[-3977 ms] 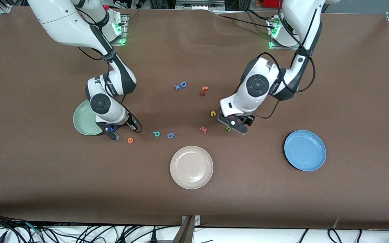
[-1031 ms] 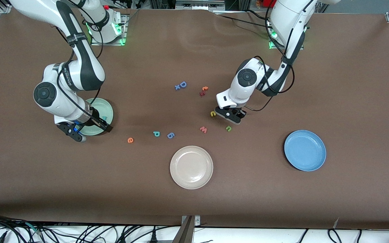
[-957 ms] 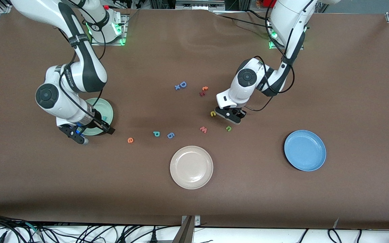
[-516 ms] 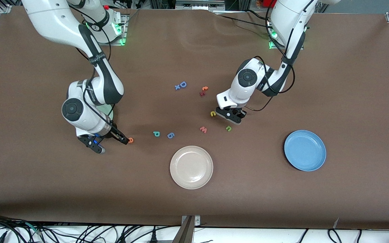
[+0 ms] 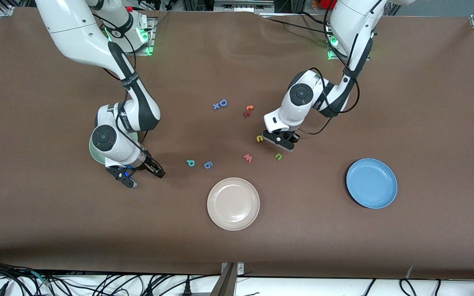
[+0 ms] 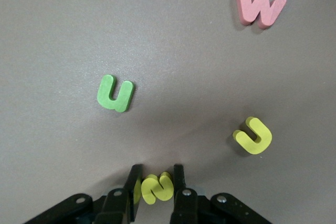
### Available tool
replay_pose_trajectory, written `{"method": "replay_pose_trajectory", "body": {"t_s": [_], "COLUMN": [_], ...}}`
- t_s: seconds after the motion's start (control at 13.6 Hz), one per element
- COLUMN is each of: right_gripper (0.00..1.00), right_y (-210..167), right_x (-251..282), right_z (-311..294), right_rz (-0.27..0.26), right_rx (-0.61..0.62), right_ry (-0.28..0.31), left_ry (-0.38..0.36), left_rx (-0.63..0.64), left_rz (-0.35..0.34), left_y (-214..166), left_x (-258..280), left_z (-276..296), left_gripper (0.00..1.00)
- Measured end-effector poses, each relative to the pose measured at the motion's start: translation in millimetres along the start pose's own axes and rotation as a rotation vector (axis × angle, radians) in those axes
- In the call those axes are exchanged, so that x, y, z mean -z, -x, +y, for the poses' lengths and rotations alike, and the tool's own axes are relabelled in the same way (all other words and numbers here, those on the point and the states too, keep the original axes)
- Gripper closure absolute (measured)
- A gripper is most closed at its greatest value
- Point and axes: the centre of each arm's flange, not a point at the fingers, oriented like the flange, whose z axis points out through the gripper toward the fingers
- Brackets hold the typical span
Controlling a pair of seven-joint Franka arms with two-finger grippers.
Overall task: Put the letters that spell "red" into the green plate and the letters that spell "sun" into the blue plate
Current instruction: 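Grasp the e with the right gripper while the left gripper lifts the n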
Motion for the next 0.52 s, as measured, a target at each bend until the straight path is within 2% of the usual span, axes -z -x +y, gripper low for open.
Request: {"method": "replay_pose_trajectory", "body": {"t_s": [0.22, 0.37, 0.52], "right_gripper": [0.14, 0.14, 0.16], "right_y": [3, 1, 0], "right_x": [-13, -18, -19], "right_z": [-2, 0, 1], "right_rz": [0.012, 0.017, 0.018], "right_rx": [-0.006, -0.009, -0.011], "right_ry": [-0.009, -0.008, -0.007], "left_ry": [0.000, -0.006, -0.008], "left_rx": [0.006, 0.015, 0.031], "left_rz": [-0.002, -0.054, -0.123], "left_y": [0, -3, -19], "left_x": [0, 4, 30], "left_z": [0, -3, -12], "left_gripper": [0.72, 0.72, 0.72]}}
